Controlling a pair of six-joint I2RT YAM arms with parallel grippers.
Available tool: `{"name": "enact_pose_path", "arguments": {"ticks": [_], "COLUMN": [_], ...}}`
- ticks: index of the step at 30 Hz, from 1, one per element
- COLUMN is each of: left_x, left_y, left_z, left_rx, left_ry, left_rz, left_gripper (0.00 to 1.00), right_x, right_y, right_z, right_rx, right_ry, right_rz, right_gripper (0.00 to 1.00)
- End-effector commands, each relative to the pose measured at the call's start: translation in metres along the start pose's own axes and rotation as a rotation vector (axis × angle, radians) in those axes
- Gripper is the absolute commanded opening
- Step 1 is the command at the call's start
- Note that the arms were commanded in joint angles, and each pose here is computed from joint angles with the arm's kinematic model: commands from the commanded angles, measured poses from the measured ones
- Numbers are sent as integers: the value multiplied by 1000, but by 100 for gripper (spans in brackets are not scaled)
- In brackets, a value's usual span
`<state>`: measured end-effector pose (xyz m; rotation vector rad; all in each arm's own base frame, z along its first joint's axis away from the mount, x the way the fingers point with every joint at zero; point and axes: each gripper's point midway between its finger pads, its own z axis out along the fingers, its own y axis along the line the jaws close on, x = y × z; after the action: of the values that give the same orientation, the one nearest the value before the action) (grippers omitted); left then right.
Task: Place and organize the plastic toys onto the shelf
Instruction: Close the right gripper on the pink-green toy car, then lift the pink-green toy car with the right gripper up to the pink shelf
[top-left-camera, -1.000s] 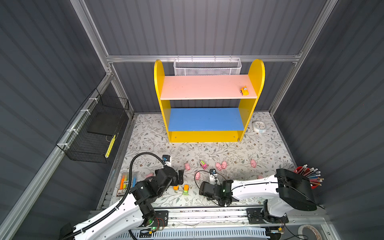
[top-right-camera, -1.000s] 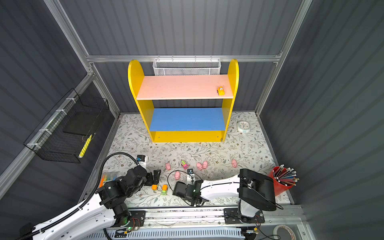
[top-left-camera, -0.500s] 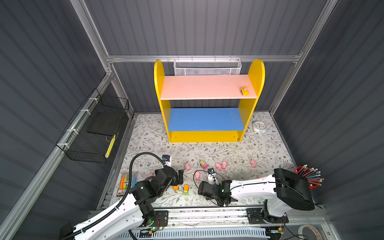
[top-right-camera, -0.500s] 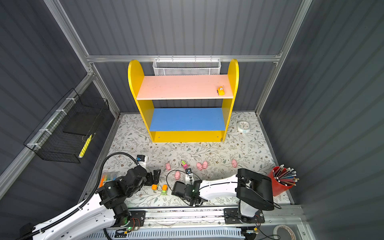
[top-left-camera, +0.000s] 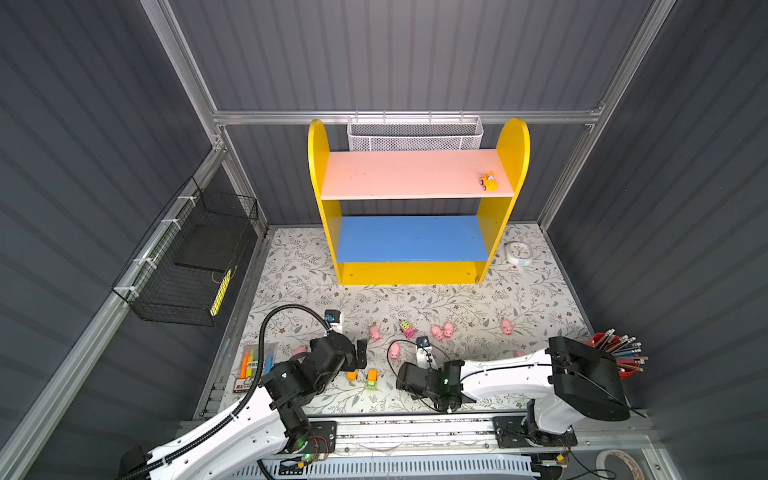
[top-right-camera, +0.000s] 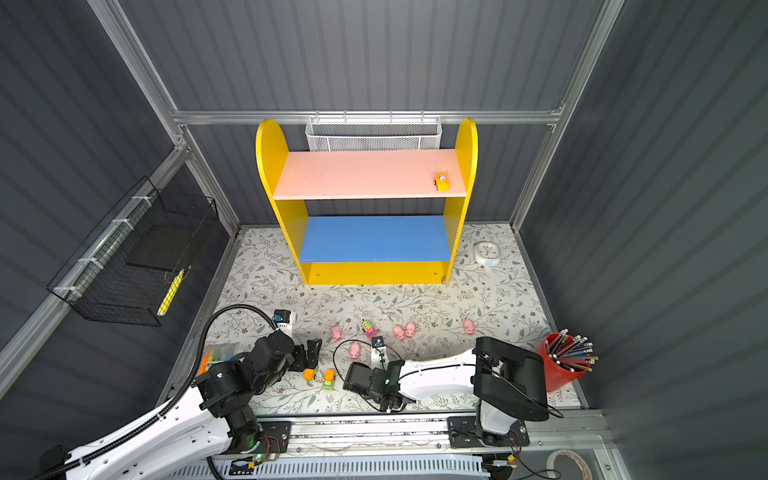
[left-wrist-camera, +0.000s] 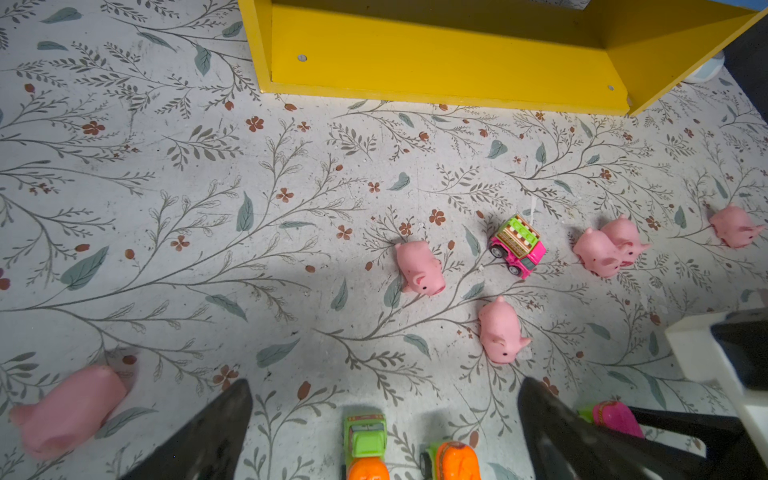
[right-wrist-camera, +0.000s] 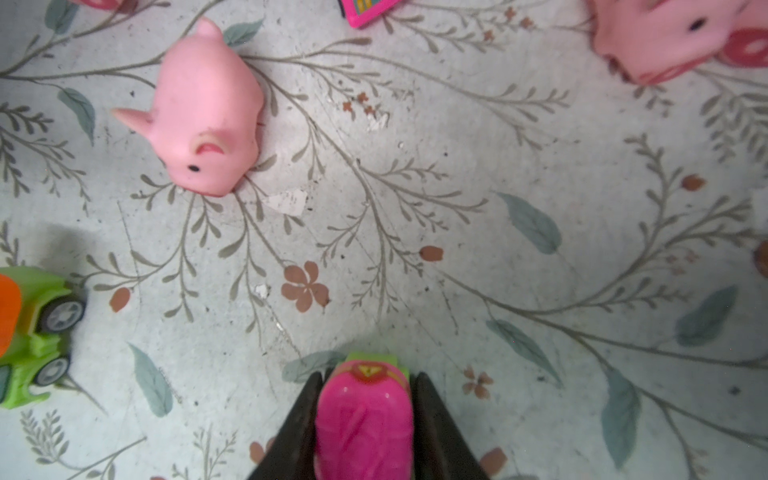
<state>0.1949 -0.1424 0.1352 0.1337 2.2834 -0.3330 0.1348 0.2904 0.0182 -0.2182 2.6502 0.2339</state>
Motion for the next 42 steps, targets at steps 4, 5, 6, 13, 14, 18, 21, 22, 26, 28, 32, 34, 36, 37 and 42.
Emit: {"name": "enact_pose_path", "arguments": {"ticks": [4, 5, 6, 13, 14, 18, 21, 22, 26, 28, 32, 34, 36, 37, 42], "left_x": [-15, -17, -19, -37, -40, -61, -81, -88, -114, -125, -141, -150, -158, -161, -180], "left_y": [-7, -8, -10, -26, -30, -45, -60, -65, -86, -98, -116, -124, -131, -135, -151], "left_z": [-5, -4, -5, -8, -8, -13, -18, -19, -22, -22, -22, -22, -22, -22, -21], "left_rx": [3, 2, 4, 41, 52, 78, 101, 110, 139, 159, 188, 200, 208, 214, 230], "left_ry": [-24, -24, -26, -44, -47, -68, -90, -100, -126, -133, -141, -156, -168, -170, -189], "left_rz": [31, 37, 42, 87, 95, 135, 171, 185, 231, 257, 299, 316, 328, 338, 373], "left_gripper": [100, 100, 100, 100, 100, 100, 100, 100, 100, 100, 100, 100, 100, 100, 100], "right_x": [-11, -16, -22, -71, -78, -113, -139, -147, -177, -192, -223, -242, -260, -270, -319], "right_y": [-17, -18, -20, -43, -46, -62, -73, -77, -90, -94, -98, -99, -96, -96, -93], "right_z": [-21, -25, -31, -74, -81, -116, -142, -150, -183, -195, -218, -235, -237, -243, -272], "right_rx": [55, 54, 53, 57, 56, 50, 49, 56, 54, 47, 41, 28, 36, 33, 28], "right_ry": [-16, -25, -39, -132, -145, -220, -273, -290, -361, -389, -451, -498, -510, -528, -613], "right_rz": [-48, -50, -48, -44, -42, -33, -29, -31, -22, -16, -11, -10, -19, -21, -36], "right_gripper": [31, 31, 31, 31, 31, 32, 32, 32, 32, 33, 33, 33, 33, 33, 32]}}
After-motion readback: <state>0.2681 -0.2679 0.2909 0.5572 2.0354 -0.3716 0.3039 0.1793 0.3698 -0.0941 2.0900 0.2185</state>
